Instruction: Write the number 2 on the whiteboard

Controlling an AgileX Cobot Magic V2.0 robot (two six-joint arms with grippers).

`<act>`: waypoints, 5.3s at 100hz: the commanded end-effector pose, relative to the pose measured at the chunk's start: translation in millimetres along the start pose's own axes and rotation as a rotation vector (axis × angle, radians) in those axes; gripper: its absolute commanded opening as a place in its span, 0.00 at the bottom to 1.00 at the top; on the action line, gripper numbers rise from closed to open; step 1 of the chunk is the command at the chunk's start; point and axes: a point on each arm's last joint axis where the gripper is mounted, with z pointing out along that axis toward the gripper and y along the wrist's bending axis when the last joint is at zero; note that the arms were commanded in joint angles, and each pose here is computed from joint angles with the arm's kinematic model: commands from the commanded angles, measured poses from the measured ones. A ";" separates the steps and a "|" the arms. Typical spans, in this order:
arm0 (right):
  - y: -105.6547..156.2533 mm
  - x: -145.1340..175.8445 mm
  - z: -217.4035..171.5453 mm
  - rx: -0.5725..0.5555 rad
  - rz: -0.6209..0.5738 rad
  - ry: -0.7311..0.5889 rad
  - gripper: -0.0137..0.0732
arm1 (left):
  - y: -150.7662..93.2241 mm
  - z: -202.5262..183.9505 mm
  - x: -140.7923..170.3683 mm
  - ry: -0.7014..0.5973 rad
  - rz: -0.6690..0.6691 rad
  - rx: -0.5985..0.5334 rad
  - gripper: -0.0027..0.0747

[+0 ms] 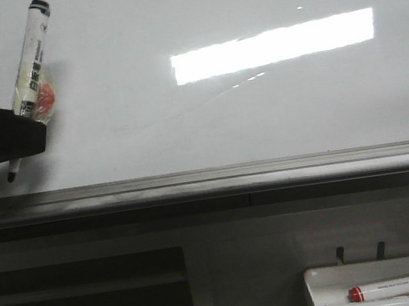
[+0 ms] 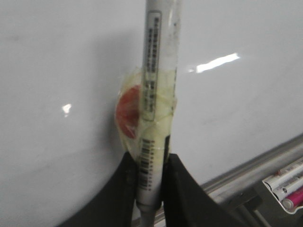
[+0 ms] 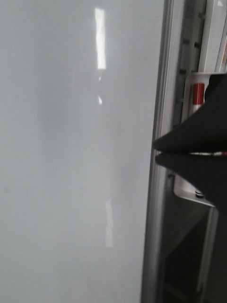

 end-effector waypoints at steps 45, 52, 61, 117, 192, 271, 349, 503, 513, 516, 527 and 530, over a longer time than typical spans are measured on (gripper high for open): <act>79.2 -38.9 20.2 -0.620 -0.481 -0.001 0.56 | -41.1 -30.1 -17.2 -0.145 0.634 0.240 0.01; 90.7 -41.4 27.6 -0.652 -0.495 0.007 0.65 | -45.9 -30.4 -15.3 -0.149 0.706 0.269 0.01; 104.5 -45.1 36.2 -0.679 -0.508 0.014 0.65 | -48.5 -29.4 -13.5 -0.149 0.754 0.287 0.01; 163.2 -66.6 78.5 -0.718 -0.535 0.019 0.65 | -49.8 -29.7 -13.5 -0.162 0.797 0.297 0.01; 170.3 -58.3 91.2 -0.715 -0.538 0.068 0.08 | -48.9 -35.7 -18.4 -0.191 0.773 0.285 0.09; 162.3 -84.6 100.0 -0.542 -0.451 -0.170 0.08 | -13.2 -121.0 -58.5 -0.549 0.325 0.063 0.02; 143.8 -106.7 116.1 -0.508 -0.412 -0.083 0.08 | 15.9 -125.8 -67.4 -0.627 0.194 -0.159 0.01; 131.3 -73.1 152.0 -0.482 -0.422 0.140 0.10 | 15.9 -126.2 -67.9 -0.634 0.180 -0.156 0.01; 120.2 -73.4 149.9 -0.457 -0.408 0.146 0.10 | 15.9 -126.2 -67.9 -0.634 0.180 -0.156 0.01; 116.3 -73.1 148.1 -0.451 -0.407 0.149 0.10 | 15.9 -126.2 -67.9 -0.634 0.180 -0.156 0.01; 101.0 -72.3 139.4 -0.420 -0.391 0.149 0.10 | 15.9 -126.2 -67.9 -0.634 0.180 -0.156 0.01; 96.9 -72.1 137.1 -0.411 -0.388 0.146 0.10 | 15.8 -126.2 -67.9 -0.634 0.185 -0.156 0.01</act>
